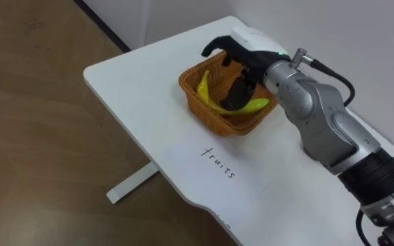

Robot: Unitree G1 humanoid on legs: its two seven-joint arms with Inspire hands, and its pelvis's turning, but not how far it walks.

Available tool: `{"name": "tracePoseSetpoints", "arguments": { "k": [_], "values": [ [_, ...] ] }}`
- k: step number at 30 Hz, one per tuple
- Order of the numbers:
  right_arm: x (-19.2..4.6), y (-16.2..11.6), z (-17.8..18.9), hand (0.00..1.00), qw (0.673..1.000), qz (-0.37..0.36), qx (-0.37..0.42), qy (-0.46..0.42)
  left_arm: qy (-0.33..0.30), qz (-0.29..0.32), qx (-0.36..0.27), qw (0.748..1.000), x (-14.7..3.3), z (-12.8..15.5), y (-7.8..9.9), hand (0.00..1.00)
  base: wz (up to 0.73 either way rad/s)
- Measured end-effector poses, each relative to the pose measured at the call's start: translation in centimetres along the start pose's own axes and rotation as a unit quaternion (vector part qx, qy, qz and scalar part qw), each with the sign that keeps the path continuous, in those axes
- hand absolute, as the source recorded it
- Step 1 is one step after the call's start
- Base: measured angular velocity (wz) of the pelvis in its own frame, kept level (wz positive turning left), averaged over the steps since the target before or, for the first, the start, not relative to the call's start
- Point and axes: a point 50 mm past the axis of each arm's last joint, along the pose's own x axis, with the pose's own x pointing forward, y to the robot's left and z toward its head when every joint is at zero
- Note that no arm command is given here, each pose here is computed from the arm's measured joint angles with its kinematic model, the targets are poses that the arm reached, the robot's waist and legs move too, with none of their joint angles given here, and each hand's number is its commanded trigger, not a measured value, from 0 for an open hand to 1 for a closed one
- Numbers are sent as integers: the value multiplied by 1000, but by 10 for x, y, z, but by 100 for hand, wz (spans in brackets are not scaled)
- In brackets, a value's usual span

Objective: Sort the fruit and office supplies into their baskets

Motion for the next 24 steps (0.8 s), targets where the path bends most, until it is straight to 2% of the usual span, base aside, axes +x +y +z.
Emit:
{"name": "tracePoseSetpoints", "arguments": {
  "k": [24],
  "values": [
    [0, 0, 2, 0, 1000, -8, -3, -12, 0, -1, 1, 1000, 0, 0, 0, 0, 0]
  ]
}}
